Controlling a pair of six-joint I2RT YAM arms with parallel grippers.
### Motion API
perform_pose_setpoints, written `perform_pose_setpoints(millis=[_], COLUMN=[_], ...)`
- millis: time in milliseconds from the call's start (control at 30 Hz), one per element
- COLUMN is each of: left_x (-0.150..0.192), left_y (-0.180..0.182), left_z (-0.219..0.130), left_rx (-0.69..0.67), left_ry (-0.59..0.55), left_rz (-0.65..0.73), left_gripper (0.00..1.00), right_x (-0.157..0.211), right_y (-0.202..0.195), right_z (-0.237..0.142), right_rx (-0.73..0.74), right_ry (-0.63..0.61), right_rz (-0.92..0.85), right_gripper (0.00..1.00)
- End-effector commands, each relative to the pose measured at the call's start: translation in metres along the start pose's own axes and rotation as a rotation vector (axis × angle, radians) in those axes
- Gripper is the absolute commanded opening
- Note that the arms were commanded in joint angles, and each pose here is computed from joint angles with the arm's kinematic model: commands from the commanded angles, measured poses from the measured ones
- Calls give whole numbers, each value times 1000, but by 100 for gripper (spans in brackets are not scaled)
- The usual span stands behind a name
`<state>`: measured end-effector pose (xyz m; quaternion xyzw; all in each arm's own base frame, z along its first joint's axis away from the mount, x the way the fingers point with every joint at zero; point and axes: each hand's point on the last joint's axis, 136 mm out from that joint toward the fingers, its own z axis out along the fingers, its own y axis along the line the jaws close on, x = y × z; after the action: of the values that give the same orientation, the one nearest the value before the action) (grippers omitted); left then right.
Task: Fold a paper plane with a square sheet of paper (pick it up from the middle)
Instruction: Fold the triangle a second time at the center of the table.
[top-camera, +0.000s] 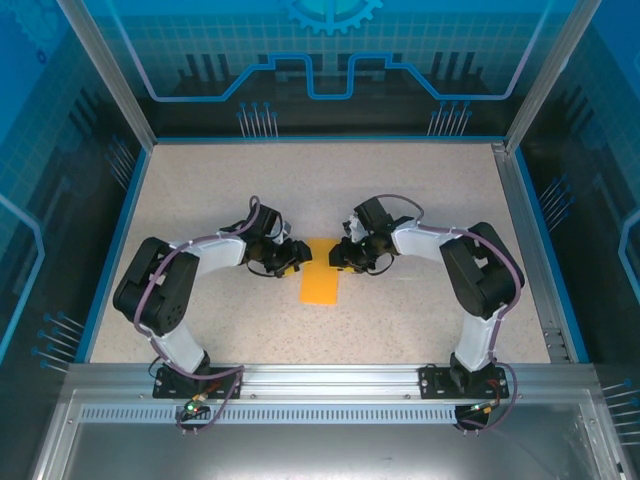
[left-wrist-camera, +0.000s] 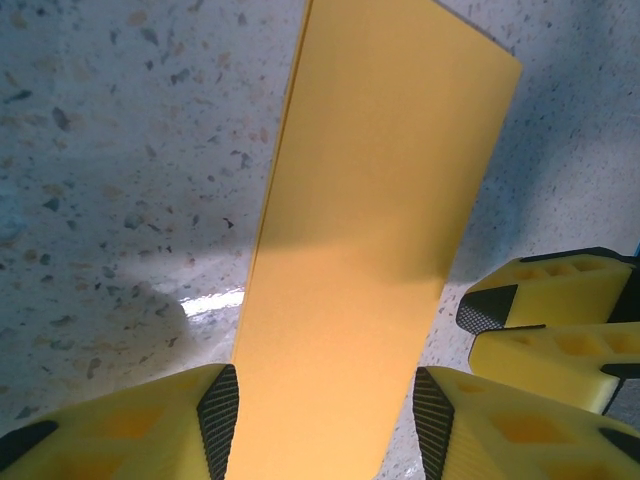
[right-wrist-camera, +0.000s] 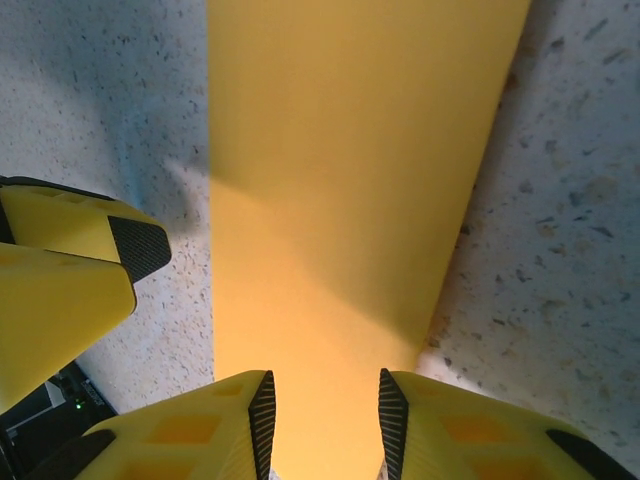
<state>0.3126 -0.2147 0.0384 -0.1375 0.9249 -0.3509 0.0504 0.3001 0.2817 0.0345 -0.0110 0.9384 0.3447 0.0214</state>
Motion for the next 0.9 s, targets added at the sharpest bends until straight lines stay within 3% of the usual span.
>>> perform_pose_setpoints(millis=[0,600,867], left_x=[0,3,11], left_y=[-2,-1,-18], left_z=[2,5,13], left_rx=[21,15,82], left_ry=[30,47,111], left_rz=[-33,-37,-7], left_gripper=[53,54,51], right_x=[10,15,17], right_y=[-4,-22,-25], right_z=[11,12,15], right_rx=[-2,31,28], right_ry=[41,35,46], right_rz=[10,30,39], right_gripper=[36,35,35])
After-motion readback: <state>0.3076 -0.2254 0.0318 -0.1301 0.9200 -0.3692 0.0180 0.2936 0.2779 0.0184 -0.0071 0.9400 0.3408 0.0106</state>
